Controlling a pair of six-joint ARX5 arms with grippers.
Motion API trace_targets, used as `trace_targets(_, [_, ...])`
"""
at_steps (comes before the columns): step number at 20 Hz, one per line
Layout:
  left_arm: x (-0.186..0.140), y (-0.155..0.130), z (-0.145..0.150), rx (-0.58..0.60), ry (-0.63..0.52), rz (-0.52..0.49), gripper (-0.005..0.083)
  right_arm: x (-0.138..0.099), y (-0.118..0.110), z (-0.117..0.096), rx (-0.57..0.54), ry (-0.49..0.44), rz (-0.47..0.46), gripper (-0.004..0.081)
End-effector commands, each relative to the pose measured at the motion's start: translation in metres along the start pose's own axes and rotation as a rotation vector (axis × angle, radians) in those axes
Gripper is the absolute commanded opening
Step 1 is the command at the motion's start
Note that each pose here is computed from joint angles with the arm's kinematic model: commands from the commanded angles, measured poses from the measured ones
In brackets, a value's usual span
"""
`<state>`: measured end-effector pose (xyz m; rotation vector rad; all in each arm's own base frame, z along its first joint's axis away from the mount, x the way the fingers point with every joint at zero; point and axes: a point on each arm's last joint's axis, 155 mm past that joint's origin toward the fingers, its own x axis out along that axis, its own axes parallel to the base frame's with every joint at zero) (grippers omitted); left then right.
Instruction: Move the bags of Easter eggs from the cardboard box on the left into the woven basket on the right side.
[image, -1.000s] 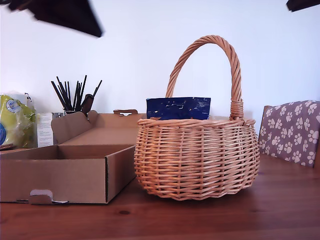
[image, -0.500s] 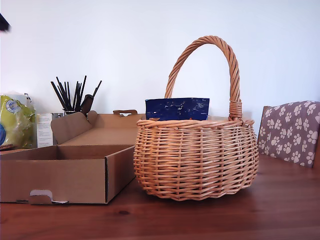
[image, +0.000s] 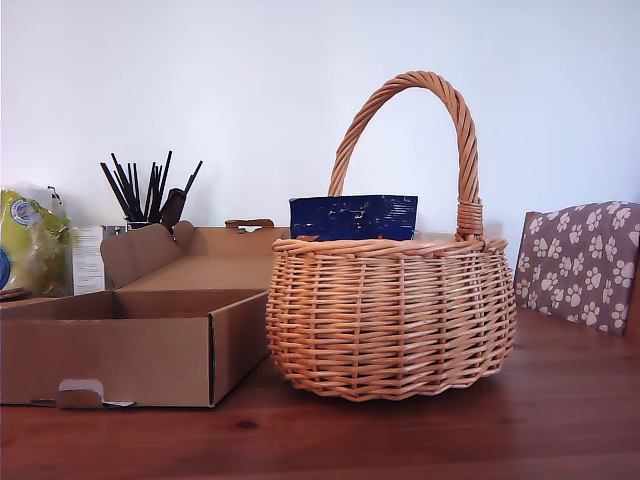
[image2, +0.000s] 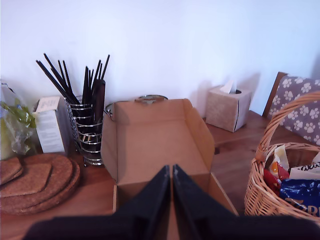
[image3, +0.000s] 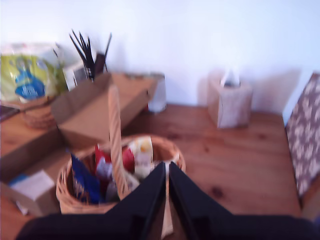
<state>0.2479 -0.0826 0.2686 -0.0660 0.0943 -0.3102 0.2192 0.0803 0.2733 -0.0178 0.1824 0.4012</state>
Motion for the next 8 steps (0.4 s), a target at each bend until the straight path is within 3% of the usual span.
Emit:
trace_targets(1, [0.004,0.000,-0.017,0.004,0.041,-0.001,-0.0024,0.001,0.001,-0.006,0.010,0.031,0.004,-0.0013])
trace_targets(8, [0.002,0.003,-0.042,0.007,0.142,0.008,-0.0024,0.002,0.001,-0.042,0.045,0.181,0.007,-0.0013])
